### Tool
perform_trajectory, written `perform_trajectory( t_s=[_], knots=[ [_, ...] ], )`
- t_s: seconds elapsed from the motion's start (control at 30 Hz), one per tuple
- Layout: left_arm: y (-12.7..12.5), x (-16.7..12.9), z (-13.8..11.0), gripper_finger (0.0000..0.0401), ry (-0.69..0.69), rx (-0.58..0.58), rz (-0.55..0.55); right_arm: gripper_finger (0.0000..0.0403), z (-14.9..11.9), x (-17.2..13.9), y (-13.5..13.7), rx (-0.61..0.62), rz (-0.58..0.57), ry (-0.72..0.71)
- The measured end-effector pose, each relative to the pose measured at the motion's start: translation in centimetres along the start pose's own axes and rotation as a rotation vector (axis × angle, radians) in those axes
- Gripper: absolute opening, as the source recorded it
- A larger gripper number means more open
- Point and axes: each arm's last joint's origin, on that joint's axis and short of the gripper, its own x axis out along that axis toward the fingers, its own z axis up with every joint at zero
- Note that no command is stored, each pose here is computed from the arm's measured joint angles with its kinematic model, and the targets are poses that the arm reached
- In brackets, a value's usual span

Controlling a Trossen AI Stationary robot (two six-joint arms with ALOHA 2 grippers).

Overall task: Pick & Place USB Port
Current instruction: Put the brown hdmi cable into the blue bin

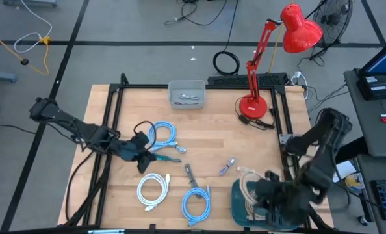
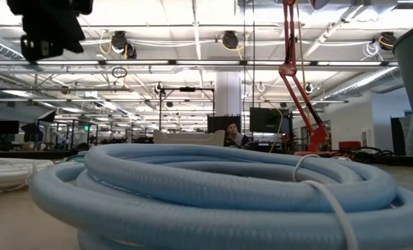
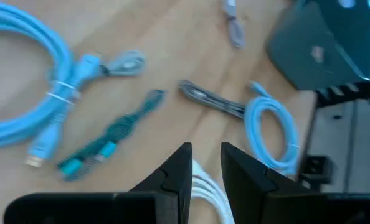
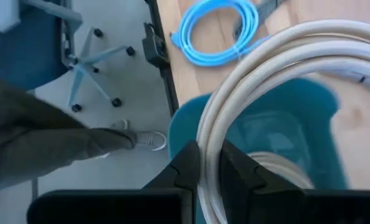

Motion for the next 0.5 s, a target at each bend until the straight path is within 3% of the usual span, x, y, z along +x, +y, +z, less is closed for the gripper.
perform_trajectory(
  t_s=[0.23, 0.5],
  knots=[
    [-1.9, -0.7, -1.2, 0.0088, -0.125, -0.033, -0.086, 0.0028, -3.9, 4.1, 2.0, -0.023, -0.077, 0.115],
    [-2.9, -1.1, -1.1, 0.0088, -0.2, -0.123, -0.164, 0.0028, -7.5, 9.5, 1.0, -0.16, -0.181, 0.308]
  ],
)
